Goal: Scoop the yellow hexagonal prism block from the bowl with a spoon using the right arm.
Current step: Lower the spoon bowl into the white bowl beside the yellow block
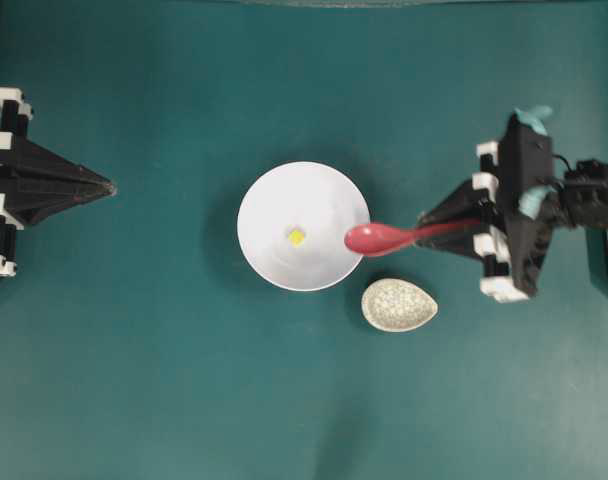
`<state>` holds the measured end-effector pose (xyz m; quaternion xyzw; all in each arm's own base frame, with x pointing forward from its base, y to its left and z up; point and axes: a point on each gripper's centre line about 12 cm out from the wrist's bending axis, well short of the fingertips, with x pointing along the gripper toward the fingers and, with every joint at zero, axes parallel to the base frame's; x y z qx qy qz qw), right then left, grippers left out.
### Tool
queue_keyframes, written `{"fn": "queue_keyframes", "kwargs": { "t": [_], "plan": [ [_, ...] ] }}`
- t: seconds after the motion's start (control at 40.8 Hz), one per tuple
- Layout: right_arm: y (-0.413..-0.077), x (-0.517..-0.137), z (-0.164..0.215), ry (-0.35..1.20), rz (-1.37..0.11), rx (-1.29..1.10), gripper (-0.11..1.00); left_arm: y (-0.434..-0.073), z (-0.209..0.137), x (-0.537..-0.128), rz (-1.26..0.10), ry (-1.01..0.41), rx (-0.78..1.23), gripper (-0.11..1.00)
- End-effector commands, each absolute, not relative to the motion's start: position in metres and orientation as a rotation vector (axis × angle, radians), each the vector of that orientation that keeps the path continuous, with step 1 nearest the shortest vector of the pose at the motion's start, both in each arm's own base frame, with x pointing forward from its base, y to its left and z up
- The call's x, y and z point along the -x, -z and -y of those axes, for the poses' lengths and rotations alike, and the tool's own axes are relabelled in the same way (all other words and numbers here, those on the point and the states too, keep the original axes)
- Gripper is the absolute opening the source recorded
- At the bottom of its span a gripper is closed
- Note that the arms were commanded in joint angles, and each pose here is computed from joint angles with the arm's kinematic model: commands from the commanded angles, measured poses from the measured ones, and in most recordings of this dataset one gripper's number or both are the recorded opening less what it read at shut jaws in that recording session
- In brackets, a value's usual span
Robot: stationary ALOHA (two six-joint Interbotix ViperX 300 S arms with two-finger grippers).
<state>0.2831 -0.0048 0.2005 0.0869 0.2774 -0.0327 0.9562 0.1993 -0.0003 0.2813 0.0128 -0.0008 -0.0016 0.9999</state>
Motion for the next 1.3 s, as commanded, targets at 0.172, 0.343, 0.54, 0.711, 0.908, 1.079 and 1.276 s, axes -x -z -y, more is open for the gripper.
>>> {"fn": "queue_keyframes", "kwargs": {
  "t": [0.172, 0.343, 0.54, 0.711, 0.908, 1.079, 1.276],
  "plan": [
    [-0.214, -0.317, 0.021, 0.051, -0.656, -0.205, 0.24, -0.289, 0.001, -0.202, 0.02, 0.005, -0.03, -0.01],
    [-0.209, -0.339, 0.027, 0.016, -0.764, -0.213, 0.24, -0.288, 0.0, -0.202, 0.018, 0.004, -0.029, -0.01],
    [-0.205, -0.358, 0.028, -0.024, -0.839, -0.186, 0.24, -0.288, 0.001, -0.202, 0.011, 0.005, -0.029, -0.01],
    [-0.199, -0.368, 0.03, -0.028, -0.862, -0.172, 0.24, -0.288, 0.001, -0.202, 0.014, 0.005, -0.03, -0.01],
    [-0.182, -0.372, 0.031, -0.028, -0.904, -0.168, 0.24, -0.288, 0.001, -0.202, 0.012, 0.005, -0.03, -0.01],
    [-0.179, -0.377, 0.032, -0.023, -0.9, -0.165, 0.24, -0.288, 0.001, -0.202, 0.014, 0.005, -0.03, -0.01],
    [-0.178, -0.386, 0.035, -0.011, -0.88, -0.158, 0.24, -0.289, 0.0, -0.202, 0.015, 0.004, -0.03, -0.01]
  ]
}}
